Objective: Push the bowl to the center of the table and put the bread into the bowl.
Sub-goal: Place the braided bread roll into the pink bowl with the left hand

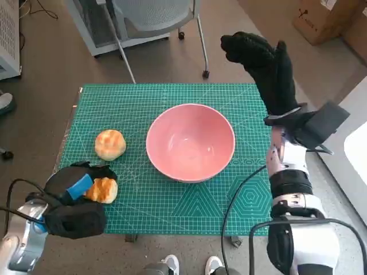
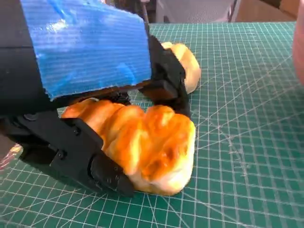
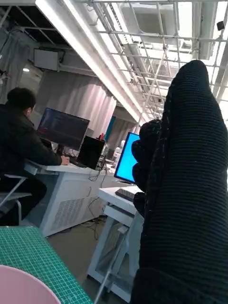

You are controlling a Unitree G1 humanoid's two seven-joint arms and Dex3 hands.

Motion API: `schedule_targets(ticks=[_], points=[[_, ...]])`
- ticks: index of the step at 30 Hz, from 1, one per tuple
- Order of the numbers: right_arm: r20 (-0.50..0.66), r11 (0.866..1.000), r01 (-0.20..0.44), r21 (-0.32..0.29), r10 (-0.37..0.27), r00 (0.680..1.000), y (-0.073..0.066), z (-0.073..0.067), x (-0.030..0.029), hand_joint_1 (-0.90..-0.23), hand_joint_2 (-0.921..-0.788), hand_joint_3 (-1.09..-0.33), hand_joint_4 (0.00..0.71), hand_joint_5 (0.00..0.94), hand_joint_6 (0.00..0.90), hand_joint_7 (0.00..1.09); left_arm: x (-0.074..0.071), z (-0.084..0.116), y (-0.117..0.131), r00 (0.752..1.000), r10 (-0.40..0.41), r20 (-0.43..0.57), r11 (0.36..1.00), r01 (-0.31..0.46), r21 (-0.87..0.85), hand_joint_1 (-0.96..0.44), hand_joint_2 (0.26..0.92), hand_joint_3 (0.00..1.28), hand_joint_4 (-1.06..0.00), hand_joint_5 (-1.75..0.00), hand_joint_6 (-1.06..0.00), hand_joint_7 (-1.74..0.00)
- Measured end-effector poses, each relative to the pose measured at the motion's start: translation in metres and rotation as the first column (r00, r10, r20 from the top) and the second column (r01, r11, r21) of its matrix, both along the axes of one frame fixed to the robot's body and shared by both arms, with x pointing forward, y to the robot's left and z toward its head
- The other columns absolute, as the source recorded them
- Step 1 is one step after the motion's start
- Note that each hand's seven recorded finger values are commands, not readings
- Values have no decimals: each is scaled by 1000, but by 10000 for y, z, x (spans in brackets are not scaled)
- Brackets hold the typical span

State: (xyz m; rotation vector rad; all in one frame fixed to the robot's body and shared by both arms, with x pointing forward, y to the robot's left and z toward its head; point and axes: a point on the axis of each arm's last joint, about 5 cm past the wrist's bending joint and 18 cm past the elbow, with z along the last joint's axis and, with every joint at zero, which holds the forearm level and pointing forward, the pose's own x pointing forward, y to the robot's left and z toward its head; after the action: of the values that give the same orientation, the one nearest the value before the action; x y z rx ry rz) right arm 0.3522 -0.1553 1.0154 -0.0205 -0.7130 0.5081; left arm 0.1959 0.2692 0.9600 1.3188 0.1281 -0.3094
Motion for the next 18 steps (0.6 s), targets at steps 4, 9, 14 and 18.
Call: schedule_targets(ticks=[4,9,14,18], points=[[0,1000,-1,-2,1,1000,-2,-1,0,-653,-921,-637,215,0,363,4,-16,233,-63,995,-27,99,999,29,-20,3,918,41,-705,-1213,-693,-1031],[0,1000,-1,-2,1,1000,-3,-1,0,-653,-921,-636,215,0,363,3,-11,500,-147,969,-72,236,997,80,-23,3,916,24,-719,-1189,-724,-1008],[-2,1000,1,-3,-1,1000,-9,-1,0,-653,-921,-637,215,0,362,3,40,713,-253,932,-126,341,990,138,-14,3,918,16,-722,-1165,-724,-1027],[-3,1000,3,-5,-3,1000,-20,0,0,-654,-921,-636,215,0,362,3,124,887,-351,891,-167,423,983,186,-3,2,920,15,-719,-1123,-719,-1076]])
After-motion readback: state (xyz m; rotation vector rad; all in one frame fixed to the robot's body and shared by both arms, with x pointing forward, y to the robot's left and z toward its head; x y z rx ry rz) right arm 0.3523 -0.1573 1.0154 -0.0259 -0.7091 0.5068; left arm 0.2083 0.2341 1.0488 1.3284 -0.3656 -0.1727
